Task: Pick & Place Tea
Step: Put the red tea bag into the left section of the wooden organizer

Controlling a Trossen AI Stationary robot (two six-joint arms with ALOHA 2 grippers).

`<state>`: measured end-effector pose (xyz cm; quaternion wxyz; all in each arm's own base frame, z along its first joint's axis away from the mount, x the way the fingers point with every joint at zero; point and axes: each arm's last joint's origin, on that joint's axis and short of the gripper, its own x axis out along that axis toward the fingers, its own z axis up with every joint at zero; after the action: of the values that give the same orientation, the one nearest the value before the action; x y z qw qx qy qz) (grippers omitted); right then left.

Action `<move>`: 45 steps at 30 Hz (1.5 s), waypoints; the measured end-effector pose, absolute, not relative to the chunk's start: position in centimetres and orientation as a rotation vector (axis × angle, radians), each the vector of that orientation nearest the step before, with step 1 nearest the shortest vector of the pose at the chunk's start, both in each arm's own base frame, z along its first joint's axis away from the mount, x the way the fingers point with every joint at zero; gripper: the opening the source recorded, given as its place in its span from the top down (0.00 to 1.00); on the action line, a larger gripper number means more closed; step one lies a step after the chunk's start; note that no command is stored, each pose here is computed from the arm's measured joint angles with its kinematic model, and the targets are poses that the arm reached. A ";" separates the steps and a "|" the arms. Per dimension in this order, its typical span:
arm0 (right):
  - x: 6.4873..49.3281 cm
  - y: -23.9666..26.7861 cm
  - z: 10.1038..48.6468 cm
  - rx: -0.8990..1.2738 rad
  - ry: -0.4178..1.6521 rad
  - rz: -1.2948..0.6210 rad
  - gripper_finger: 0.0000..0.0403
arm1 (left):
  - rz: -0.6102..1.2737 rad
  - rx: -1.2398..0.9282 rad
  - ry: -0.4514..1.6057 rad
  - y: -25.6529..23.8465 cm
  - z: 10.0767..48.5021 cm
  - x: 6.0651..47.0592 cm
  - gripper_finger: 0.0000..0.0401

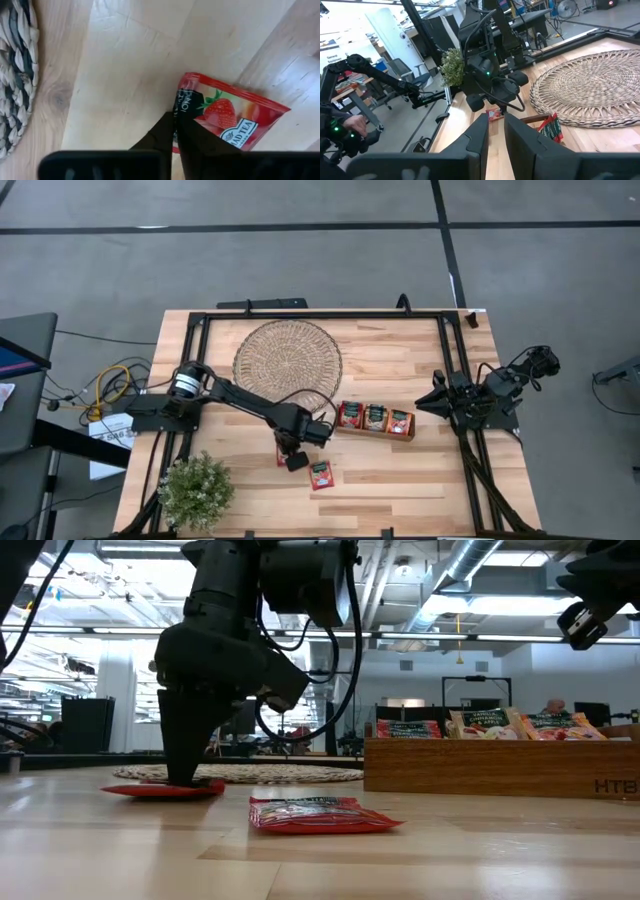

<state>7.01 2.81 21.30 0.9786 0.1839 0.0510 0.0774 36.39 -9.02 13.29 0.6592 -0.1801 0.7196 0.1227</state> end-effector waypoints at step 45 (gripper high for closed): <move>7.0 2.7 21.1 0.392 0.120 0.117 0.87 | 0.249 0.370 0.953 -7.6 28.4 46.1 1.00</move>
<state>7.04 2.72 21.08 0.9774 0.1945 0.0595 0.0579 46.12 -7.57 28.42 0.8648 0.1764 0.4547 0.1189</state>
